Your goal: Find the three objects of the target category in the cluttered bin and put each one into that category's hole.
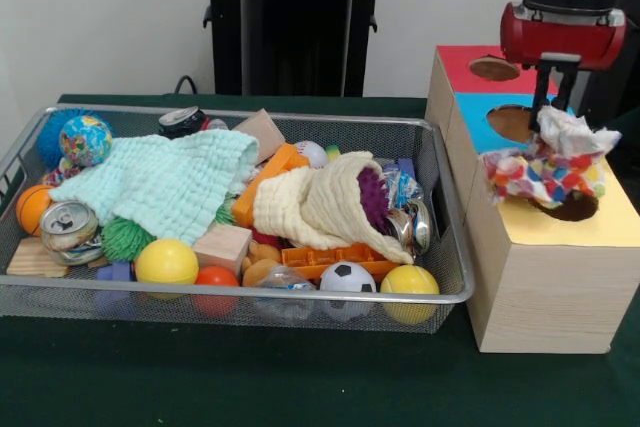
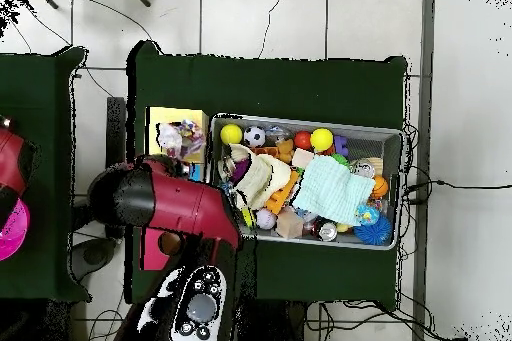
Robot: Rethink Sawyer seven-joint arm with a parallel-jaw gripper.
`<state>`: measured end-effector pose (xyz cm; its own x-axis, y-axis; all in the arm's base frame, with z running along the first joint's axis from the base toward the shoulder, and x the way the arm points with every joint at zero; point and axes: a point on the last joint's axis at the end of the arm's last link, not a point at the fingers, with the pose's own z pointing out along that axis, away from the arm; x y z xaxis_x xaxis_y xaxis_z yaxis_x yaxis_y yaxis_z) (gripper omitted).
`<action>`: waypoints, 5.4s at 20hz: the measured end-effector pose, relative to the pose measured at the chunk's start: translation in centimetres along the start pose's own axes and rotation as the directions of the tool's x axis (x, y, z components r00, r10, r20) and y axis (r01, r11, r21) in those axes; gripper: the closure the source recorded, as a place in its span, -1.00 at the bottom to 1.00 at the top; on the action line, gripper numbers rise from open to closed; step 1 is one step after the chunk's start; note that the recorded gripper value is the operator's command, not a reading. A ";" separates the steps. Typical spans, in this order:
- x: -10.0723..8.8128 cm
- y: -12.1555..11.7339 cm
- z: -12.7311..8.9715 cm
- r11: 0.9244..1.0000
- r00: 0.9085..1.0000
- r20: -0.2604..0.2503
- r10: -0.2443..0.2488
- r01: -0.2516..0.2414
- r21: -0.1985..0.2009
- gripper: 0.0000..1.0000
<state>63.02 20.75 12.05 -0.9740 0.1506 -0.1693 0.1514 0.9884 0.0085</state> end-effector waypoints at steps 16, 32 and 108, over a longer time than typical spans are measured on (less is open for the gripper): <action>1.3 1.0 -0.2 1.000 0.999 -0.045 -0.012 0.012 0.000 1.00; 0.2 1.2 0.2 1.000 0.998 0.057 -0.017 0.017 0.012 1.00; -2.5 3.4 -10.8 0.999 0.997 0.066 -0.049 0.049 0.011 1.00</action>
<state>64.19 23.93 23.11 -0.9671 0.1003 -0.2338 0.1056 0.9944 -0.0104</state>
